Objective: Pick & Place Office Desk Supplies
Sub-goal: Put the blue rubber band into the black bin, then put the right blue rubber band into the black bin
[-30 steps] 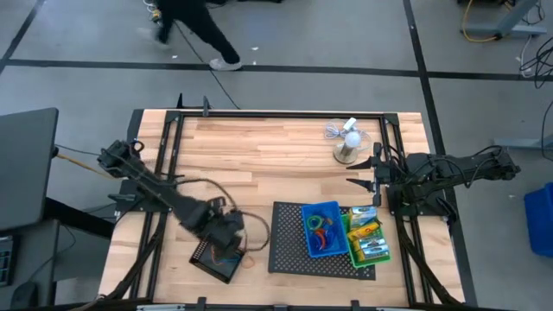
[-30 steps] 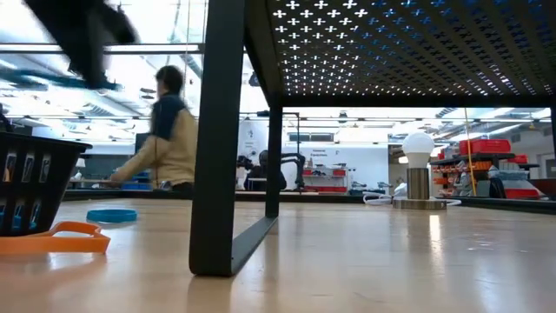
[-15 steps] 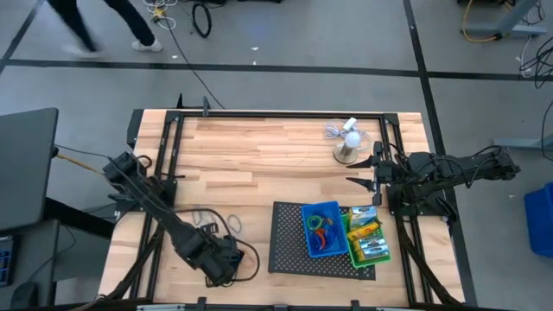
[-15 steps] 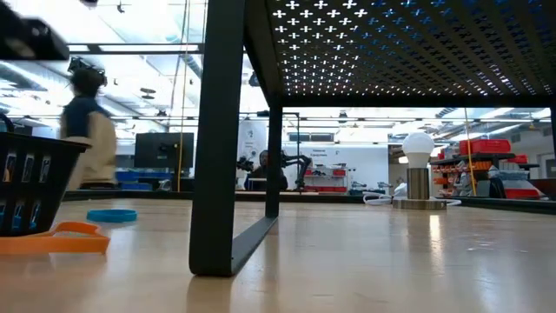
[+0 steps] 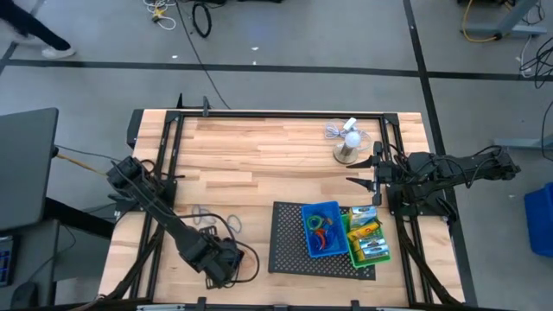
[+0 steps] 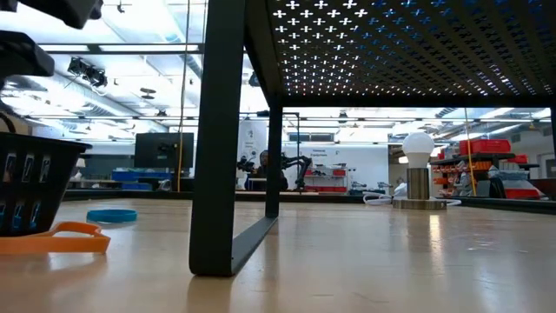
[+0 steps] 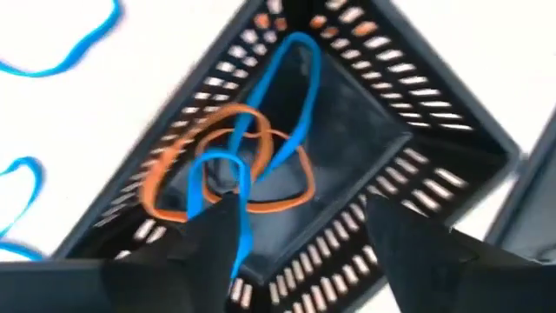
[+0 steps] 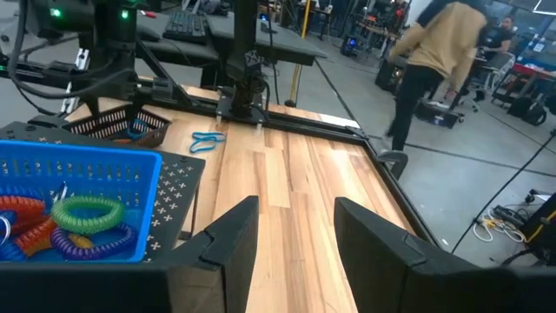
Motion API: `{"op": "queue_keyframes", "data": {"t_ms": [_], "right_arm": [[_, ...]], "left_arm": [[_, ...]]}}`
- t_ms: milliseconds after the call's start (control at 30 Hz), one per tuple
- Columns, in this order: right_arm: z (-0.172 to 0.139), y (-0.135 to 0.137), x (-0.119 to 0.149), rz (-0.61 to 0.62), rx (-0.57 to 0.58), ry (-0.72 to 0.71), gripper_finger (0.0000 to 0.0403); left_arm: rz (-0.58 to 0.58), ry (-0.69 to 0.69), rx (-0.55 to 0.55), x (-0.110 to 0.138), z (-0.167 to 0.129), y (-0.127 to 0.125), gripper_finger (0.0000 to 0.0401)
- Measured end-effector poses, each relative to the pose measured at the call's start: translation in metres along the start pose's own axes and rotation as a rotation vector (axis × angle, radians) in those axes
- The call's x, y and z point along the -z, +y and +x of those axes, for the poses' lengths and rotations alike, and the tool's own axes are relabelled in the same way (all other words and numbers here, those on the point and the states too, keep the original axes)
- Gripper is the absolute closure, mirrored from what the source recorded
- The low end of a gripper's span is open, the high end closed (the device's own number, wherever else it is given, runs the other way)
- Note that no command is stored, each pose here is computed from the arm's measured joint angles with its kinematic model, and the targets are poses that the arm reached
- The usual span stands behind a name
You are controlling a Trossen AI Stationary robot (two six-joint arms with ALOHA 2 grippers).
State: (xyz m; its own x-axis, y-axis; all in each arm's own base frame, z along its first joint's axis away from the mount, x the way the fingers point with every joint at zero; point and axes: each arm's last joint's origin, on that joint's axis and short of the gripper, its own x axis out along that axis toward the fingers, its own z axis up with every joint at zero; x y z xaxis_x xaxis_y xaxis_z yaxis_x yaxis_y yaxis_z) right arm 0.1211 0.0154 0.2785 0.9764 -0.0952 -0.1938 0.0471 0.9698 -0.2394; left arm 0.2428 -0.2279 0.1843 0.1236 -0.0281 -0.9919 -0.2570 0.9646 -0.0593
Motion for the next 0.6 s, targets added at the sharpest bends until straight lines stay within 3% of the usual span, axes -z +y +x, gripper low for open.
{"op": "queue_keyframes", "data": {"t_ms": [133, 367, 600], "right_arm": [[0.0, 0.0, 0.0, 0.0, 0.0, 0.001, 0.0242], [0.0, 0.0, 0.0, 0.0, 0.0, 0.001, 0.0242], [0.0, 0.0, 0.0, -0.003, 0.0, 0.001, 0.0242]], "left_arm": [[0.006, -0.005, 0.059, -0.001, -0.001, -0.004, 0.0127], [0.055, -0.063, 0.125, 0.002, -0.003, -0.016, 0.0133], [0.023, -0.141, -0.051, 0.001, -0.002, -0.003, 0.0134]]}}
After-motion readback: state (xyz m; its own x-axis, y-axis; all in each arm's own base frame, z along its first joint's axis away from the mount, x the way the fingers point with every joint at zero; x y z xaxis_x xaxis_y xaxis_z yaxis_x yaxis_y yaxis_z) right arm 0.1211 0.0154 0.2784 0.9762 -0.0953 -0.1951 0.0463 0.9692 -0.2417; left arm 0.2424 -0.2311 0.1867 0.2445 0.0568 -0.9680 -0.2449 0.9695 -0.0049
